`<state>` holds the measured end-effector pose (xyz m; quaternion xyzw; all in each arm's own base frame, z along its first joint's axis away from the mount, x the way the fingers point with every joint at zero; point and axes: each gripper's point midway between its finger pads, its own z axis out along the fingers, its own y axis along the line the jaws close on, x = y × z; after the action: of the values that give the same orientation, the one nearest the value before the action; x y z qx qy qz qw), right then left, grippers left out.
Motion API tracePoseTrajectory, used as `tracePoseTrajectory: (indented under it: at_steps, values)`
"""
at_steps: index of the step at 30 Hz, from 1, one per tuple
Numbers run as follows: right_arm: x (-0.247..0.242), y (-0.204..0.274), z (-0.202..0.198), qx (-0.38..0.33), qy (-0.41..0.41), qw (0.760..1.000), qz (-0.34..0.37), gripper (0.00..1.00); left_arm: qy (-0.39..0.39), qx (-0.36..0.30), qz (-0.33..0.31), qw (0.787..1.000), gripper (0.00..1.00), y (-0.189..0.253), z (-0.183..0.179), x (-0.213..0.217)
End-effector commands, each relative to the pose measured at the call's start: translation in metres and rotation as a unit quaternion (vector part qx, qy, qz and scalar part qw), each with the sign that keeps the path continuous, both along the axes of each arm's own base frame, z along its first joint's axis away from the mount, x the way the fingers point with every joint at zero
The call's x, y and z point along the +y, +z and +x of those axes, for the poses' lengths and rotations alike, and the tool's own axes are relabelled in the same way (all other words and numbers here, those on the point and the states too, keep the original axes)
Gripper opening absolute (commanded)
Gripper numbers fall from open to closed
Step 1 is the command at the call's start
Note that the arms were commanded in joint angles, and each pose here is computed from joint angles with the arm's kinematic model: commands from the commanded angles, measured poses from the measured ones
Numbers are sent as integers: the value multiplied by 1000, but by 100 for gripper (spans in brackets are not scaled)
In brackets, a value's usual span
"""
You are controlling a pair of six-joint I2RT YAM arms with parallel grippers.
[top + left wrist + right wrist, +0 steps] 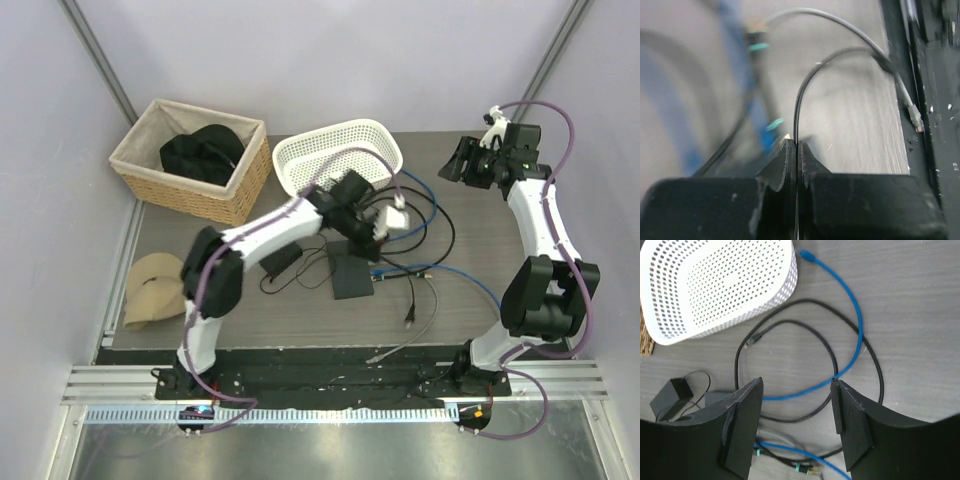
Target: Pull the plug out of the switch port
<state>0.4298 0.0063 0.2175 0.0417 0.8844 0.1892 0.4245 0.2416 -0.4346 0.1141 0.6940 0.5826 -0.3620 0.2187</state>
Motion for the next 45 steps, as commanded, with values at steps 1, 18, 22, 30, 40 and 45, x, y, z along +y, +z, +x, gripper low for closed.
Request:
tracePoseTrajectory:
  at_steps: [1, 18, 22, 30, 40, 45]
  values:
    - [0, 24, 26, -31, 8, 999, 8, 64, 174, -9, -51, 983, 0, 109, 63, 75]
    - [17, 12, 36, -36, 30, 999, 1, 64, 440, -134, 230, 857, 12, 8, 119, 300]
    - [33, 21, 27, -56, 80, 995, -16, 65, 481, -152, 212, 837, 56, 34, 135, 301]
    - [135, -37, -50, 17, 345, 934, -89, 65, 505, -15, 6, 863, 68, 116, 133, 222]
    - [161, -140, -94, 143, 475, 845, -200, 61, 514, 64, -42, 854, 68, 104, 131, 198]
    - [165, -139, -76, 140, 456, 855, -205, 60, 507, 33, -48, 860, 68, 120, 139, 199]
